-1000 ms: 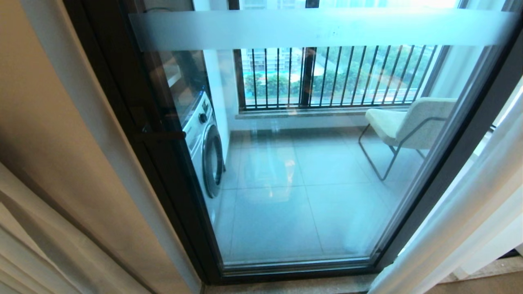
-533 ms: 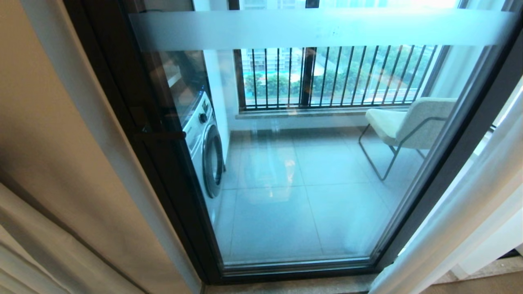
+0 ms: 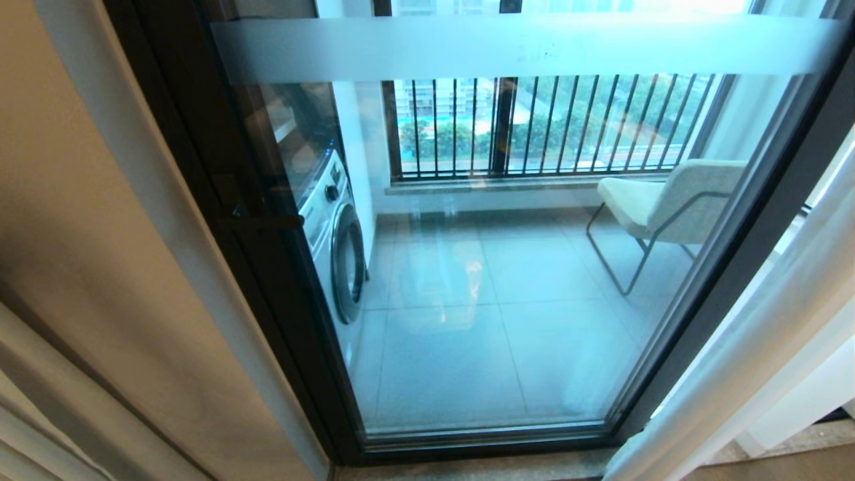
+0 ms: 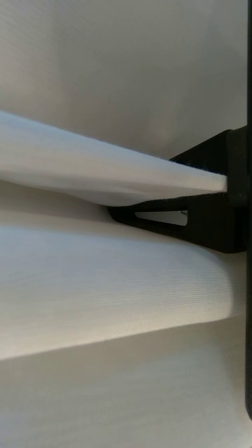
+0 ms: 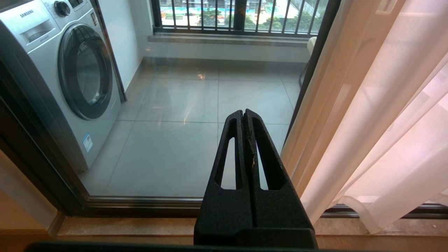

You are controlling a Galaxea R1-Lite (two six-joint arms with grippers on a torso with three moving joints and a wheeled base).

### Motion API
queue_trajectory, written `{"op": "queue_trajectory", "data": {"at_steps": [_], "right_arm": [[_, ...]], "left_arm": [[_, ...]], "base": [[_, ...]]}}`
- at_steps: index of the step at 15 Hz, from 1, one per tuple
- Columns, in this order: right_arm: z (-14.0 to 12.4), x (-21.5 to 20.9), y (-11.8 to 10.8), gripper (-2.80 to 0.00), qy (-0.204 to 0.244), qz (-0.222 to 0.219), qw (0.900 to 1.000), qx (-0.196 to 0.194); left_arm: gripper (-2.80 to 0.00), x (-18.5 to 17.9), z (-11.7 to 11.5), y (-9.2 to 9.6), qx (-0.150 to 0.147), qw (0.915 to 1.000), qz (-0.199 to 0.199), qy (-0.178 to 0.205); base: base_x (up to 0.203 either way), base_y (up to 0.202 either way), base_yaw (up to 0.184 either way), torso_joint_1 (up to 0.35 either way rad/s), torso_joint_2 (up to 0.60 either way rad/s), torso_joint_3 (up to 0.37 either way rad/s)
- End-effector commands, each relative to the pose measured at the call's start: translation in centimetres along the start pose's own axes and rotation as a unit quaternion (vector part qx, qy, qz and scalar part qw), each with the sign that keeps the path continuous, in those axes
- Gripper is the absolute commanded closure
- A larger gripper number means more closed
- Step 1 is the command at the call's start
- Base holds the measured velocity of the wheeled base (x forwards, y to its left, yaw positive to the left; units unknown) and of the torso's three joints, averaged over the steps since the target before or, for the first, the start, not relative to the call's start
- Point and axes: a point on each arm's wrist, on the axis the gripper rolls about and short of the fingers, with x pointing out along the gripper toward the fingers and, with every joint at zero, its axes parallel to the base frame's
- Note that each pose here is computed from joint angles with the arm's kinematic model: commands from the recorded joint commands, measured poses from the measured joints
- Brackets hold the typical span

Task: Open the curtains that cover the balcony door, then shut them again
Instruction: Pull the inner curtains open on both sides

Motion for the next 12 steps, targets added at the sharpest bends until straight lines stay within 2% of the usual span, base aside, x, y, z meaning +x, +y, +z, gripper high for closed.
{"op": "queue_trajectory", "data": {"at_steps": [1,12], "right_arm": [[0.0,0.0,0.0,0.0,0.0,0.001,1.0,0.0],[0.0,0.0,0.0,0.0,0.0,0.0,1.0,0.0]], "left_arm": [[0.0,-0.2,0.6,-0.1,-0.002,0.9999,-0.002,-0.01],[0.0,-0.9,2.3,-1.0,-0.007,0.9994,-0.015,-0.03]], "base": [[0.0,0.0,0.0,0.0,0.0,0.0],[0.0,0.0,0.0,0.0,0.0,0.0]]}}
